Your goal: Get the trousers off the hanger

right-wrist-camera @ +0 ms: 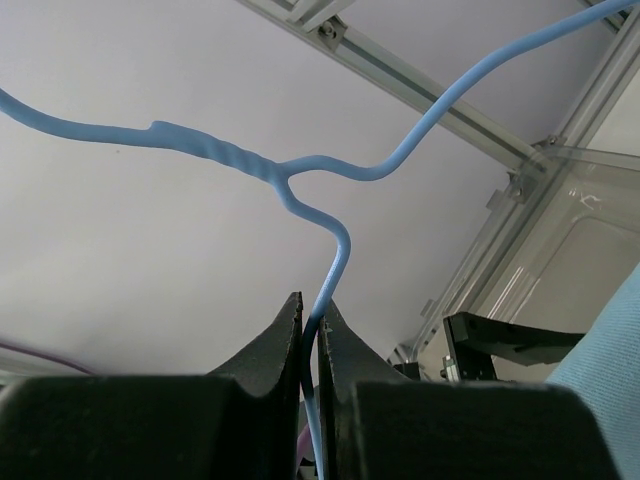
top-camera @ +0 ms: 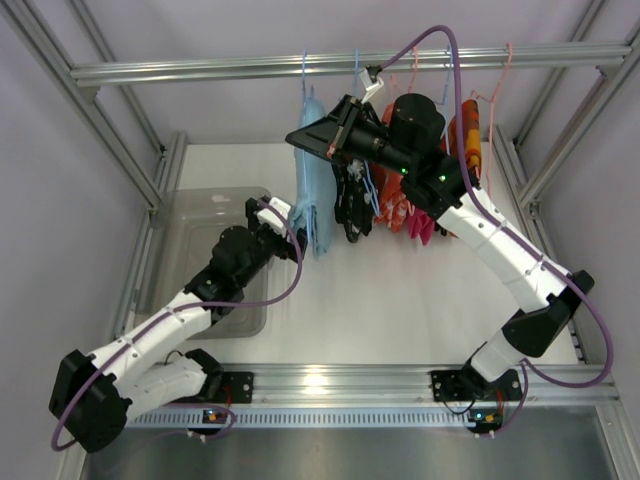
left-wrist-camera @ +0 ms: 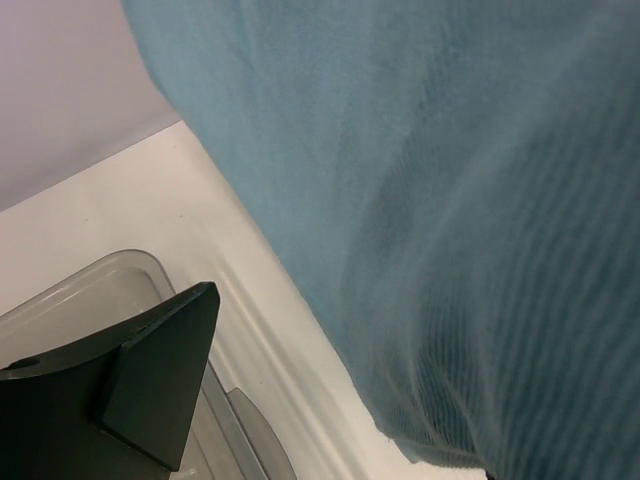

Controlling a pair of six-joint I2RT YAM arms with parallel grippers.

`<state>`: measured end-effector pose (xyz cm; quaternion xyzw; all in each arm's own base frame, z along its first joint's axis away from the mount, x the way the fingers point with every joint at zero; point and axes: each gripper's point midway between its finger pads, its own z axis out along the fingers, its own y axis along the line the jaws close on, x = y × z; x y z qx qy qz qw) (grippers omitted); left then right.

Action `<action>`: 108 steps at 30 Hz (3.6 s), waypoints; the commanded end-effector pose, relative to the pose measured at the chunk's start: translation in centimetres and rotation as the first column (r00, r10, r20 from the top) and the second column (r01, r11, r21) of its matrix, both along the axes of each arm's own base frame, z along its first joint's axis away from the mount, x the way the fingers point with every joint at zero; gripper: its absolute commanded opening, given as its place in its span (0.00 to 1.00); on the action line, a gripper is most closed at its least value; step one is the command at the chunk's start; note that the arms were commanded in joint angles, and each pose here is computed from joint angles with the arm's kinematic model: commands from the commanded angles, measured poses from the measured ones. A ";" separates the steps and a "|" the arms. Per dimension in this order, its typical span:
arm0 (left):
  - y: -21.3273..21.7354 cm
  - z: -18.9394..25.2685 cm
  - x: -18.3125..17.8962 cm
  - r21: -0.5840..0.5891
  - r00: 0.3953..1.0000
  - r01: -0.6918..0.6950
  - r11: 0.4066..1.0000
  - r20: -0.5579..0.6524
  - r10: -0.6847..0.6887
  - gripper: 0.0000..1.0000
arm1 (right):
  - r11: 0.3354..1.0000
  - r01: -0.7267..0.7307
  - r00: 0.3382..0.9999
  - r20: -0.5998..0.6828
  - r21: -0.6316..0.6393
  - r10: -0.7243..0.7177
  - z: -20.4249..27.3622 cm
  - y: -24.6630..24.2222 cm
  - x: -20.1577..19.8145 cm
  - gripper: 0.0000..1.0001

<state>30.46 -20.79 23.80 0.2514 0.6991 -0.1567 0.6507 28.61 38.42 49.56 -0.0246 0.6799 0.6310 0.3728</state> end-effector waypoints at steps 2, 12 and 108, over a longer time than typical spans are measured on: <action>2.0 3.0 2.2 -0.040 0.983 -0.175 0.984 0.052 0.177 0.99 | 0.980 -0.024 0.973 0.229 0.198 -0.022 9.4 -2.2 -2.6 0.00; 2.2 9.4 2.3 -0.171 0.972 -0.156 0.973 0.147 0.181 0.81 | 0.984 -0.029 0.978 0.208 0.176 -0.009 8.0 -2.0 -2.7 0.00; 25.3 25.5 -8.9 0.284 0.551 -0.822 0.493 0.615 0.564 0.00 | 0.989 -0.084 0.954 0.276 -0.118 0.114 -4.4 0.1 -5.3 0.00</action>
